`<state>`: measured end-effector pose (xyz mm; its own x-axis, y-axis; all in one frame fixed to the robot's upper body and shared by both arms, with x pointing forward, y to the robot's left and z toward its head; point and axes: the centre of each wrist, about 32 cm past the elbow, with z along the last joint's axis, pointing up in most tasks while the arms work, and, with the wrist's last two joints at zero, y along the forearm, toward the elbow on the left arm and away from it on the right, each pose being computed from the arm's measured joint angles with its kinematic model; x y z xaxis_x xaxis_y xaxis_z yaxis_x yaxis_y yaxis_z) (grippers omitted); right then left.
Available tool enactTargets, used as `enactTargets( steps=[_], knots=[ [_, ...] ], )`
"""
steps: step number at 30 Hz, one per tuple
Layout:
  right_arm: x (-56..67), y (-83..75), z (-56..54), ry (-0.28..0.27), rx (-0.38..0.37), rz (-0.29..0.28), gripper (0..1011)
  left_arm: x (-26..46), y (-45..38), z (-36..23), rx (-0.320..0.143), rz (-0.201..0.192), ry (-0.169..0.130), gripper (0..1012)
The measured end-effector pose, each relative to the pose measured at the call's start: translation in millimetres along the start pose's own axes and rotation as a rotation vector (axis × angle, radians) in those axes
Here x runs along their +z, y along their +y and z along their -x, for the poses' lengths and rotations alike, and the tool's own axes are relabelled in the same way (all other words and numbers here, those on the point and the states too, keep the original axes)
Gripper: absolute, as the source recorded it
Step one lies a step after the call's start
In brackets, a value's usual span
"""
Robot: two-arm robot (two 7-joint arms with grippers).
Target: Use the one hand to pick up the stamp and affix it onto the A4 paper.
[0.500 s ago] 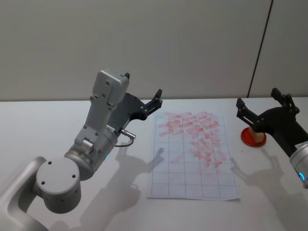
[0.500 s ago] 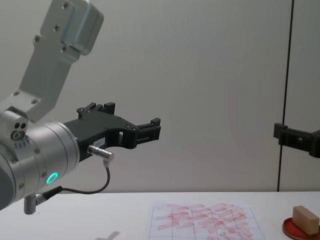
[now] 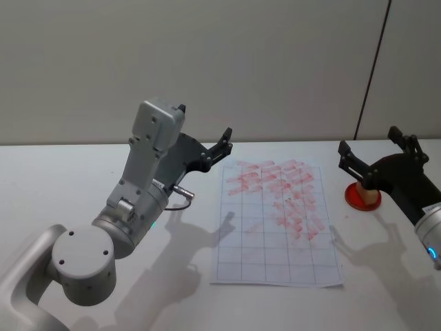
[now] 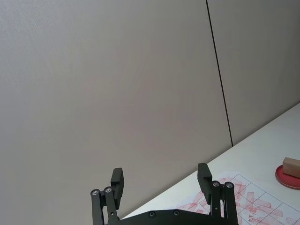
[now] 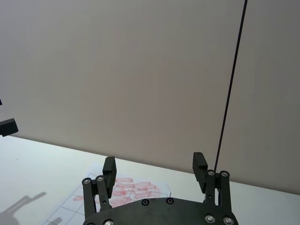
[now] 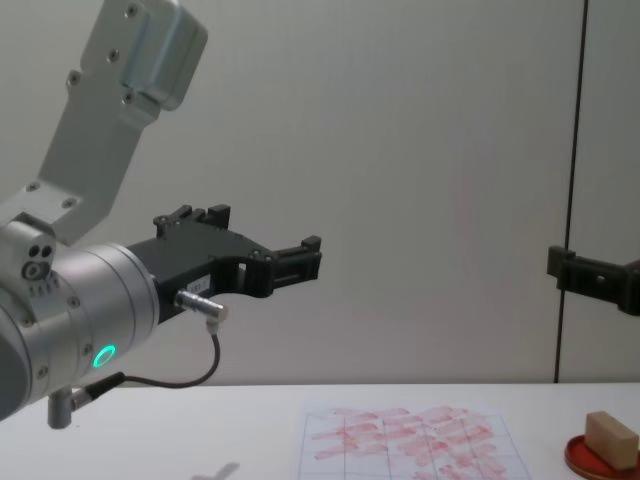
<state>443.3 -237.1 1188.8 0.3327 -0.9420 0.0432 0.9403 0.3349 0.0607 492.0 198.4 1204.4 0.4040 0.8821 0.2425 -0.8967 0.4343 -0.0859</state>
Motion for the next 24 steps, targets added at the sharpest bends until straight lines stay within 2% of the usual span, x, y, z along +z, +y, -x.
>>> enactTargets(
  steps=[24],
  knots=[
    [-0.2,0.3,0.5,0.002,-0.002,0.005,1001,0.0,0.0,0.0,0.0,0.0,0.0,1001]
  ],
)
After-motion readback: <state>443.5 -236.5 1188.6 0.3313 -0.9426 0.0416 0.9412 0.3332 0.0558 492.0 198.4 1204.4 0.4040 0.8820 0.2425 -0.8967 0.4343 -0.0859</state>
